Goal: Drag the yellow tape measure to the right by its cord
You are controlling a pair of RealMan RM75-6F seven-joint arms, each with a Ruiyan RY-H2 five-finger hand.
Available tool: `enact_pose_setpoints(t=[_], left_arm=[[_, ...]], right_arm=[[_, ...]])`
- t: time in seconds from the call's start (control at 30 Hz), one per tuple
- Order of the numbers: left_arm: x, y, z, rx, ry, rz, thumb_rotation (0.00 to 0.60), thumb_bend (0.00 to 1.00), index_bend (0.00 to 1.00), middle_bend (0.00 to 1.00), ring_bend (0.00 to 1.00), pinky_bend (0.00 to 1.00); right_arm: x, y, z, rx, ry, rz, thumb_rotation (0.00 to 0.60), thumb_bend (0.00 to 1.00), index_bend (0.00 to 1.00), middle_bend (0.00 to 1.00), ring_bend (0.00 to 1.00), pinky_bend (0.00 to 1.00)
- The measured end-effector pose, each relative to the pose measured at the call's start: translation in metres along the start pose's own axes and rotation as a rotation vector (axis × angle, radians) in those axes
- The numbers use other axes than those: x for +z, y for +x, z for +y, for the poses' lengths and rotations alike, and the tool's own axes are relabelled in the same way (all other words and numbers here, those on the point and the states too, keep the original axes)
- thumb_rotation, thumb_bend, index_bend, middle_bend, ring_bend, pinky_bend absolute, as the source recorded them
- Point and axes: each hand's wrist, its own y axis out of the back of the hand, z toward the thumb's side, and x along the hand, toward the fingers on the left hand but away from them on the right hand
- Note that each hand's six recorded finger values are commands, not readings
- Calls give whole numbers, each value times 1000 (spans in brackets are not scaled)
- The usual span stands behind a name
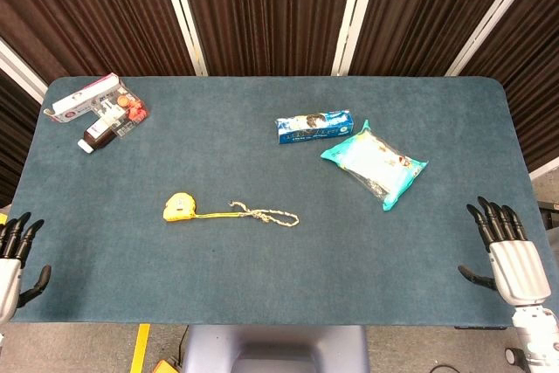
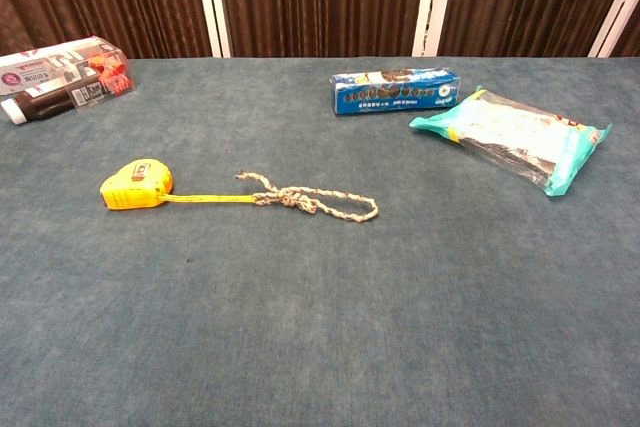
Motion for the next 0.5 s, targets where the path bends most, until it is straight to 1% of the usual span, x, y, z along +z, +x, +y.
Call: enact_pose_setpoints(t=[0.13,0.5], left_arm=[[-5,-2,2,-2,-10,24,600,413,90,0,0,85],[-3,-3,2,-10,-19,21,600,413,89,0,0,86]], right_arm=[[2,2,0,-1,0,9,600,63,86,57,23,0],[1,4,0,-3,4,12,600,63,87,57,23,0]])
